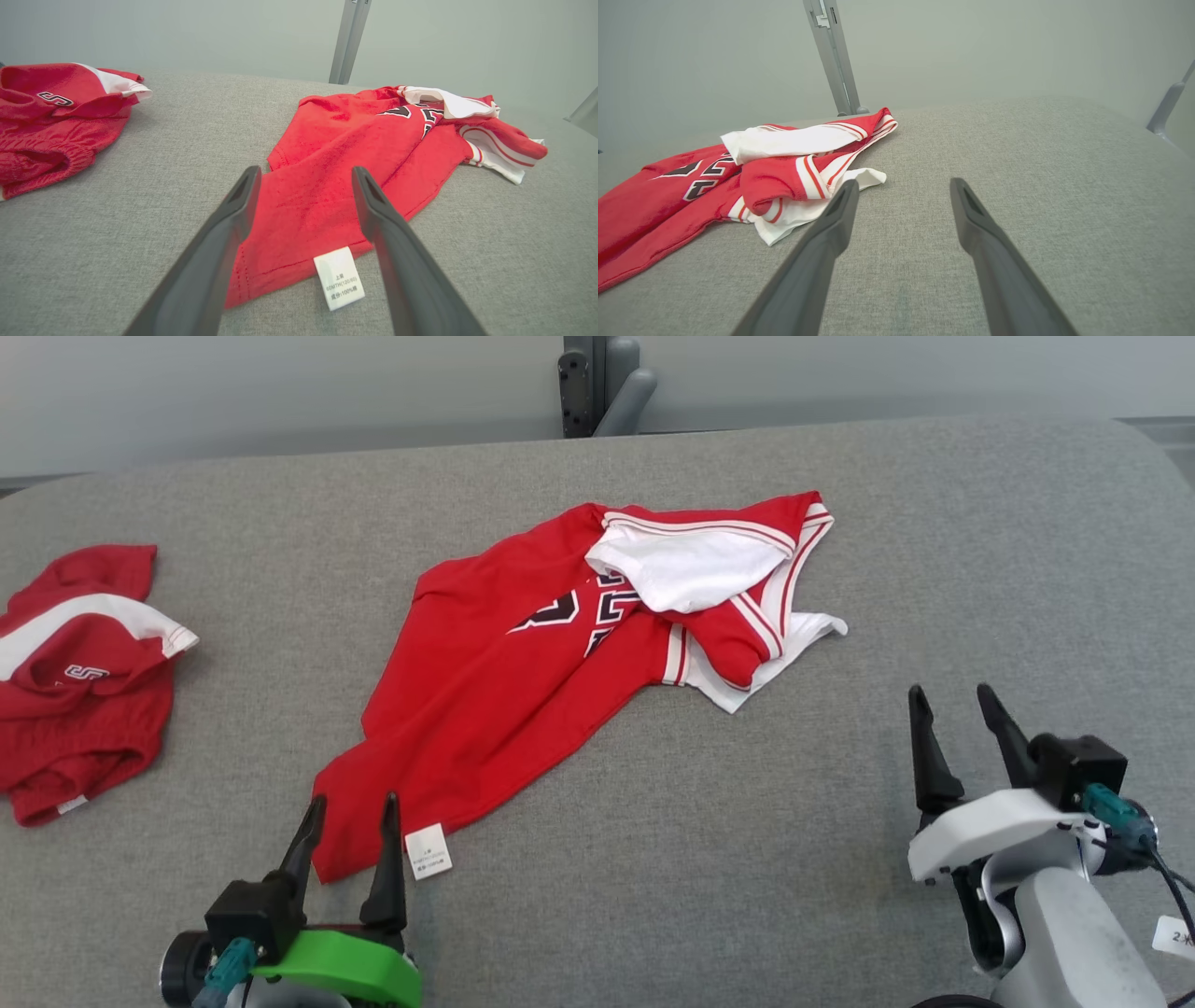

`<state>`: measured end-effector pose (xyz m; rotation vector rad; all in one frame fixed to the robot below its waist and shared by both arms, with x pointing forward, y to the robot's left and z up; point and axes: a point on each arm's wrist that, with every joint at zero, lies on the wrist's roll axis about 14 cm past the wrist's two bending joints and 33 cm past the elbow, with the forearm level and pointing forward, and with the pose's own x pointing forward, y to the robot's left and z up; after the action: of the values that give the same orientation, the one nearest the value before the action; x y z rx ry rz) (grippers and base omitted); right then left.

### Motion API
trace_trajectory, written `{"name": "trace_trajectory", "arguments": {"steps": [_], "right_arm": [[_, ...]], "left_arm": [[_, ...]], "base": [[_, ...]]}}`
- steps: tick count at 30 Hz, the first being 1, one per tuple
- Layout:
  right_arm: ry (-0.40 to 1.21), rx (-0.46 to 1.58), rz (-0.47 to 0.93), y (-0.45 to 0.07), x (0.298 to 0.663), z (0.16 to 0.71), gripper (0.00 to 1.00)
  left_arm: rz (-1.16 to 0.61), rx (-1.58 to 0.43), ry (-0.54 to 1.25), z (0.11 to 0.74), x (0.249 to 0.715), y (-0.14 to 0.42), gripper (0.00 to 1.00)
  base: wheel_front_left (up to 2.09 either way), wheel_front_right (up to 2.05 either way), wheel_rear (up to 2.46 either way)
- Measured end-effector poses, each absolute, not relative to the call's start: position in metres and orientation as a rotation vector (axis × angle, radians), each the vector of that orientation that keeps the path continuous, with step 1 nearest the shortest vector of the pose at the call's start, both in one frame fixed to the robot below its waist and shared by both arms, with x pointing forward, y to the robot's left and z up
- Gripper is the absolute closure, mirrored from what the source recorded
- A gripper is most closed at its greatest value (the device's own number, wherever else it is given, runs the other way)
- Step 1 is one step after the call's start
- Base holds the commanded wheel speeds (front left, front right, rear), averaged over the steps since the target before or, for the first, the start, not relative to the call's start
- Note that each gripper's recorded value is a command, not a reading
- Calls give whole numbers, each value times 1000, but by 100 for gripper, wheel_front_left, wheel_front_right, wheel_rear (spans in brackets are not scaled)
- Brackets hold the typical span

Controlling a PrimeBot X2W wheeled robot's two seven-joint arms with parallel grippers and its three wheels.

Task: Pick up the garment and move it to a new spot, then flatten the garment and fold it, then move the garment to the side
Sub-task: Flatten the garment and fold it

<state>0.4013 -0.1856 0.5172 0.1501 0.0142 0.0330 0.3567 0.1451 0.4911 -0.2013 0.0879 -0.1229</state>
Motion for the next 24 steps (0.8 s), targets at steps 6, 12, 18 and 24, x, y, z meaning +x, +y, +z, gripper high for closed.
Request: {"name": "trace_trajectory", "arguments": {"steps": [6, 12, 18, 24], "right_arm": [[25, 98, 83, -177, 440, 516, 0], [88, 132, 125, -154, 473, 494, 0], [202, 173, 158, -129, 492, 455, 0], [244, 210, 173, -113, 500, 439, 56]], "left_arm": [[-135, -213, 68, 496, 373, 140, 0], [-90, -208, 77, 491, 376, 155, 0], [-11, -201, 108, 481, 368, 179, 0], [33, -196, 128, 475, 361, 192, 0]], "base": [[0, 0, 0], [0, 0, 0], [0, 0, 0], [0, 0, 0]]}}
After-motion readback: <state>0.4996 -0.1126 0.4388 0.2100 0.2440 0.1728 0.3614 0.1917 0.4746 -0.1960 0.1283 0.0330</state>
